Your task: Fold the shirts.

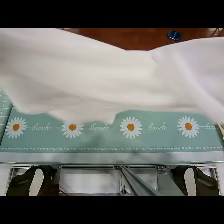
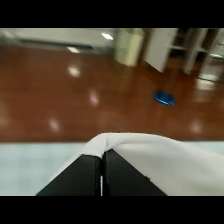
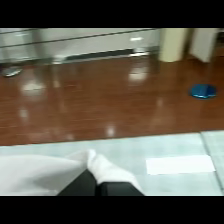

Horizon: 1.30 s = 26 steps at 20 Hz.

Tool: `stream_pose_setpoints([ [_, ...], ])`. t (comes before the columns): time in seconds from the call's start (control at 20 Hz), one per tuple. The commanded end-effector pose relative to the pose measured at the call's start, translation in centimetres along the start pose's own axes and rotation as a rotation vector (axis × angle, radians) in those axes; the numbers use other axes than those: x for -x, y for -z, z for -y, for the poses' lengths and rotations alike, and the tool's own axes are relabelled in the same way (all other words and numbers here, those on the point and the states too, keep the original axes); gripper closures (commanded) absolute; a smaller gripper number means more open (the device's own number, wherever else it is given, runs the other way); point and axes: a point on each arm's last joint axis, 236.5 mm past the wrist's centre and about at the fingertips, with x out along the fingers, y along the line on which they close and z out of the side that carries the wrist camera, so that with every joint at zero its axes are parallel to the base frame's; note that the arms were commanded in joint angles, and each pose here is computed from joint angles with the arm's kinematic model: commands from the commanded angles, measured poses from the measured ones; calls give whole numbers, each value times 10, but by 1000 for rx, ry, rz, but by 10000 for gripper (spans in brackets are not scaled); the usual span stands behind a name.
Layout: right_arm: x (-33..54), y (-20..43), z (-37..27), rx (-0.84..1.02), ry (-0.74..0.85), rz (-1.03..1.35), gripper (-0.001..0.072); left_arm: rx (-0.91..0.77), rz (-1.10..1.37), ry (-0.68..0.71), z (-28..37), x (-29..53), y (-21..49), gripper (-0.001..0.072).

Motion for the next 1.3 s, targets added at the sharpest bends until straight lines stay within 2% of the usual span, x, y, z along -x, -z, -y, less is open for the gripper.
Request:
stream_pose_setpoints([
  [0.0,31,28,29,-12,158,-68,690,-172,153,-208,-17,71,-50,684],
  [0.1,33,46,27,-17,143,-144,690,-186,133,-185,-15,82,-43,684],
  [0.25,35,69,34,-42,172,-241,690,-163,-40,-214,-33,74,-1,684],
  [0.4,18,120,26,-91,99,-434,690,-129,-222,-170,-37,40,56,684],
  [0.55,-12,182,16,-157,-20,-634,690,-44,-469,-83,-34,-4,150,684],
  [0.75,-62,261,31,-262,-49,-777,690,110,-812,-10,-34,-42,298,684],
  [0.9,-112,298,45,-334,-76,-823,690,220,-909,8,-36,-72,368,684],
  [1.05,-173,313,63,-404,-90,-852,690,296,-960,-28,-49,-110,404,684],
  [1.25,-236,351,75,-586,-113,-969,689,423,-1085,-39,-51,-145,452,683],
])
